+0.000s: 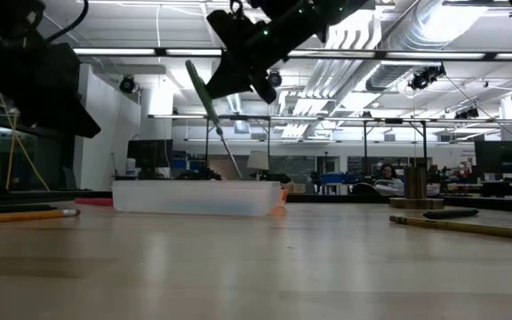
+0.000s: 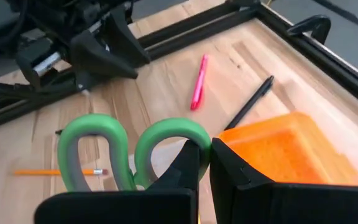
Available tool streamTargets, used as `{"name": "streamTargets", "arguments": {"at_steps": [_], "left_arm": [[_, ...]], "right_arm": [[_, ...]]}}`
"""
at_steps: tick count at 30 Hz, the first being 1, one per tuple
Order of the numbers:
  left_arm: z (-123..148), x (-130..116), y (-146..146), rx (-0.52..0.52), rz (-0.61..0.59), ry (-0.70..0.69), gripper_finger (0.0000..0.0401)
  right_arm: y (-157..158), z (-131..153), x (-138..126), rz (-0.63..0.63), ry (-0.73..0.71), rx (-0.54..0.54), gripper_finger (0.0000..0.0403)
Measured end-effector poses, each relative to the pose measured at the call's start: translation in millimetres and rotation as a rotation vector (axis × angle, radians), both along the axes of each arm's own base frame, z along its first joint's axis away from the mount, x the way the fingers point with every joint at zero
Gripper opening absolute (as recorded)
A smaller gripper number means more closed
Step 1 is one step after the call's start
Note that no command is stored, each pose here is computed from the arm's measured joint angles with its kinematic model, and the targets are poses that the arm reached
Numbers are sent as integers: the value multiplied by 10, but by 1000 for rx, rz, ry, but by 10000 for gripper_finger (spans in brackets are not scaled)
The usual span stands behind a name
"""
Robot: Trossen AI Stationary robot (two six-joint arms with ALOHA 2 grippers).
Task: Pick & place school supplies into a supply box
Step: Put the green scissors into the orange supply box
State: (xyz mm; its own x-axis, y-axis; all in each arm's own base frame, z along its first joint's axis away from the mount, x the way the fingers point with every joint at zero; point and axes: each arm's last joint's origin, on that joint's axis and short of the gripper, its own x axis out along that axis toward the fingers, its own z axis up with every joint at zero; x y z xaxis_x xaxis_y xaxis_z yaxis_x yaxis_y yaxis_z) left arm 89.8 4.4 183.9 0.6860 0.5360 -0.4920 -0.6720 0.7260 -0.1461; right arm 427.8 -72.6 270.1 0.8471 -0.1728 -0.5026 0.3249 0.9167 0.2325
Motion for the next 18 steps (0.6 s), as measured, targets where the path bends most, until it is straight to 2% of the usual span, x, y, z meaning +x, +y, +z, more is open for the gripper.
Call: {"name": "streamTargets", "arguments": {"at_steps": [12, 18], "left_arm": [[96, 77, -25, 41, -105, -66, 170], [114, 95, -41, 24, -160, -80, 170]], "right_arm": [[-76, -98, 5, -50, 46, -18, 0], [-87, -154, -8, -52, 90, -10, 0]]}}
